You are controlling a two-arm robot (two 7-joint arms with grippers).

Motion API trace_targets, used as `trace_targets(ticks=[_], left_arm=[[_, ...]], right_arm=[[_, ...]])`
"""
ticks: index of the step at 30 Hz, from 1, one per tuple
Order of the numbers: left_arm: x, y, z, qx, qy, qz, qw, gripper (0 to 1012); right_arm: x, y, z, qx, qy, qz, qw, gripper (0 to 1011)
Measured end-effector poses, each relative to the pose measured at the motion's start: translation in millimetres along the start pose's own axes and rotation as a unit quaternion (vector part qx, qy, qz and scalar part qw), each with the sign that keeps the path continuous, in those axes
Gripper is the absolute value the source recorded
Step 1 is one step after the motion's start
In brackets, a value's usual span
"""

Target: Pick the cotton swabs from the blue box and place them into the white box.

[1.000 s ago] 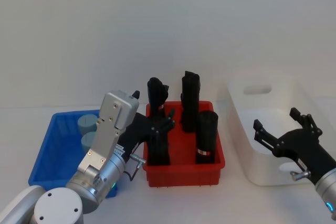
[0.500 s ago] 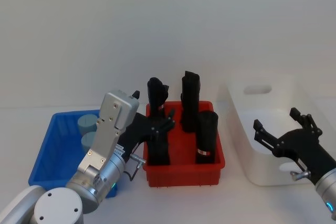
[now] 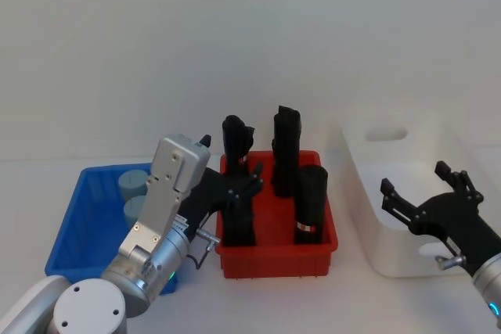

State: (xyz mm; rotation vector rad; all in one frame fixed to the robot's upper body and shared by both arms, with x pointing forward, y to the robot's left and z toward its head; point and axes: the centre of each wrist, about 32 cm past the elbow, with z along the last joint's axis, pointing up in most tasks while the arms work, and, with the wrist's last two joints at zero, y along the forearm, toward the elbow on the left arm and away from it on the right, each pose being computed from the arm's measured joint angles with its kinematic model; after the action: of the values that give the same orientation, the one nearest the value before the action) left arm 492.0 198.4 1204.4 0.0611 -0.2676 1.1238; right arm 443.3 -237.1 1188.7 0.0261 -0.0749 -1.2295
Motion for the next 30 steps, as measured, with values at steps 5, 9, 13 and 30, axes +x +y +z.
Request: trace_targets(ticks=[5,9,13,30], left_arm=[[0.0,0.0,0.0,0.0,0.0,0.0,1.0,1000],[0.0,0.0,0.0,0.0,0.0,0.0,1.0,1000],[0.0,0.0,0.0,0.0,0.0,0.0,1.0,1000],[0.0,0.0,0.0,0.0,0.0,0.0,1.0,1000]], right_arm=[[0.0,0.0,0.0,0.0,0.0,0.0,1.0,1002],[0.0,0.0,0.0,0.0,0.0,0.0,1.0,1002],[0.0,0.0,0.0,0.0,0.0,0.0,1.0,1002],[0.0,0.0,0.0,0.0,0.0,0.0,1.0,1002]])
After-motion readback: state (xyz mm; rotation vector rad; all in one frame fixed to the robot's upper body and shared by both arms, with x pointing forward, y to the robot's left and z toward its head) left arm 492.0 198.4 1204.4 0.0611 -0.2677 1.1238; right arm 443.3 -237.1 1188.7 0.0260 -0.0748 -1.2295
